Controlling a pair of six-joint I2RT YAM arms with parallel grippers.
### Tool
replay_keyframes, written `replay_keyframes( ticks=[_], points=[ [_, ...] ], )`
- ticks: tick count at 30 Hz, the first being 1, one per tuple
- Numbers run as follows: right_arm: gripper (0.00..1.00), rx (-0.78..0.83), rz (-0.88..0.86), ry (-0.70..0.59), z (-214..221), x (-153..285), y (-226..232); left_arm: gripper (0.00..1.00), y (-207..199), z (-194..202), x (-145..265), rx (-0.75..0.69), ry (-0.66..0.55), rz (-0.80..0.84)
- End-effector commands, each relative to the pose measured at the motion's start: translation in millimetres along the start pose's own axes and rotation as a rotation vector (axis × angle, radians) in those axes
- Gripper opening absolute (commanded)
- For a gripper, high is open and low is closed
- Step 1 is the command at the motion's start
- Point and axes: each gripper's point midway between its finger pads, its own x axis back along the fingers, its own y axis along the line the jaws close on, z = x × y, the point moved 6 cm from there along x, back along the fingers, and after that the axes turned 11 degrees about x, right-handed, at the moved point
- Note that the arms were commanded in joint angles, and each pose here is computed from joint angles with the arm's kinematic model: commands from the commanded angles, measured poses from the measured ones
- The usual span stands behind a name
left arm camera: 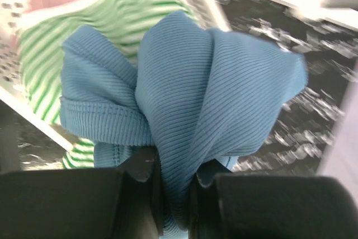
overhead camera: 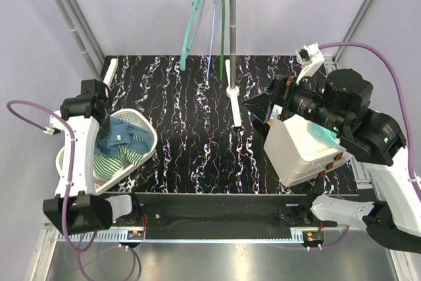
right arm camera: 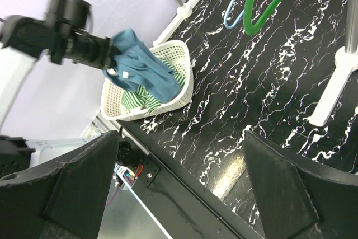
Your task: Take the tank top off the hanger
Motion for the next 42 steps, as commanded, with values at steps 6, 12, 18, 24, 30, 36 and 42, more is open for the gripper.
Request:
replay_keyframes(
  ticks=[6, 12, 18, 24, 30, 36, 42],
  points=[
    [1.00, -0.014, 0.023, -0.026, -2, 20, 0, 0.34, 14, -7, -46, 0.040, -0.024, -0.168],
    [1.00, -0.007, 0.022, -0.019, 0, 21, -1, 0.87, 5, -17, -25, 0.049, -0.024, -0.107],
    [1.00, -0.008, -0.017, 0.009, 0, 11, 4, 0.99, -11, -26, 20, -0.018, 0.041, 0.065],
    [1.00, -0.038, -0.024, 0.039, 5, 0, 4, 0.99, -36, -32, 101, -0.021, 0.190, 0.458],
    [1.00, -0.076, 0.015, 0.050, 8, -7, 0, 0.99, -53, 18, 180, -0.285, 0.463, 0.841],
    [1.00, -0.185, 0.130, 0.022, 12, -6, -11, 0.99, -18, 68, 239, -0.565, 0.548, 1.023],
    [1.00, -0.296, 0.209, 0.044, 32, -4, -20, 0.99, 51, 94, 235, -0.805, 0.655, 1.116]
  ],
)
